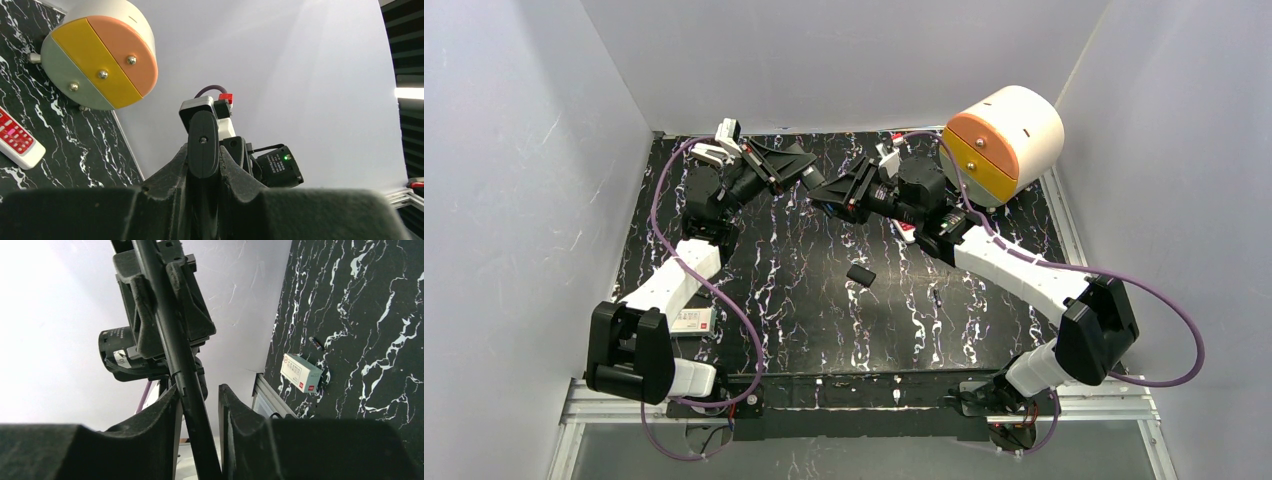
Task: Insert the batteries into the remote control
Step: Load the battery into the remote control, then pick up the battery from the center of the board.
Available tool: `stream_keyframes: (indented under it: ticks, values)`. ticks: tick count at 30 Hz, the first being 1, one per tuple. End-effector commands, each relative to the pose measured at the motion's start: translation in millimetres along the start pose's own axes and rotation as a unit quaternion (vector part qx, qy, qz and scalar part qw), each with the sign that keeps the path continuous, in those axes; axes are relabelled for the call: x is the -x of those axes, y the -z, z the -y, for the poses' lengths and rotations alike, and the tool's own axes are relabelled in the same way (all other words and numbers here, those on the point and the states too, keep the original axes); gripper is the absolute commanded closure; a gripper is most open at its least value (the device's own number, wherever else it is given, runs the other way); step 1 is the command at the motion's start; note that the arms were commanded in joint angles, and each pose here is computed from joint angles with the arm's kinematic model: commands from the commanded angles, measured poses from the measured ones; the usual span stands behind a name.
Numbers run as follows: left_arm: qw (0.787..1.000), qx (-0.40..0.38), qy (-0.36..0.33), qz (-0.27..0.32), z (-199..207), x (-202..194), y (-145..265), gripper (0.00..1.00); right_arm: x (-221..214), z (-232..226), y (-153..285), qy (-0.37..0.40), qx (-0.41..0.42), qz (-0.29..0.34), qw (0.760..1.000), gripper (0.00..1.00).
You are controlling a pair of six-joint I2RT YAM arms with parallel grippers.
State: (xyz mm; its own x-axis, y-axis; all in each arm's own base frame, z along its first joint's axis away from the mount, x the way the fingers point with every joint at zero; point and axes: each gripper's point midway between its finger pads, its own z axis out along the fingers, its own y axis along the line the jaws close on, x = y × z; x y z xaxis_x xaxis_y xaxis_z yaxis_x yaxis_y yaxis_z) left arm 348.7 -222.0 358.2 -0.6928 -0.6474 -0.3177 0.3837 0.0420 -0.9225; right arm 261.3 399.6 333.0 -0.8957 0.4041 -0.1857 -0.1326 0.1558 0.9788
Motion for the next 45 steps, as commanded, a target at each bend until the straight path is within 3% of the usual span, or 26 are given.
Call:
stream_keyframes:
  ticks: [1, 3, 7, 9, 11, 15, 18, 21, 25, 28, 33, 39, 45]
  values:
    - [0.998, -0.044, -0.047, 0.003, 35, 4, -2, 1.00, 1, -30, 4, 0.017, 0.040, 0.002, 0.999, 0.68]
    - [0.998, -0.045, -0.049, 0.002, 36, 4, -1, 1.00, 2, -34, 5, 0.021, 0.051, 0.004, 0.998, 0.62]
    - [0.998, -0.037, -0.055, 0.001, 29, 1, 1, 1.00, 9, -42, 11, 0.046, 0.069, 0.020, 0.996, 0.26]
    - [0.998, -0.025, -0.063, -0.001, 22, -1, 3, 1.00, 13, -45, 16, 0.079, 0.072, 0.027, 0.994, 0.17]
    - [0.997, -0.009, -0.081, -0.001, 12, -3, 8, 1.00, 19, -37, 25, 0.108, 0.055, 0.033, 0.992, 0.15]
    - [0.991, 0.037, -0.130, 0.001, -9, -7, 25, 1.00, 42, 3, 57, 0.164, -0.014, 0.069, 0.984, 0.15]
    - [0.983, 0.085, -0.165, 0.005, -26, -9, 43, 1.00, 68, 58, 93, 0.216, -0.149, 0.104, 0.959, 0.16]
    - [0.974, 0.137, -0.178, -0.003, -47, -17, 60, 1.00, 82, 117, 136, 0.279, -0.308, 0.109, 0.903, 0.17]
    - [0.968, 0.170, -0.186, -0.014, -60, -27, 76, 1.00, 86, 188, 201, 0.303, -0.505, 0.075, 0.805, 0.18]
    - [0.965, 0.182, -0.185, -0.024, -68, -32, 81, 1.00, 77, 218, 230, 0.295, -0.579, 0.036, 0.759, 0.20]
    - [0.966, 0.188, -0.175, -0.039, -75, -37, 81, 1.00, 55, 255, 236, 0.266, -0.602, -0.022, 0.752, 0.29]
    - [0.968, 0.192, -0.155, -0.053, -82, -41, 80, 1.00, 29, 298, 231, 0.226, -0.602, -0.083, 0.761, 0.51]
    - [0.967, 0.194, -0.158, -0.050, -83, -41, 81, 1.00, 17, 322, 231, 0.211, -0.601, -0.109, 0.763, 0.55]
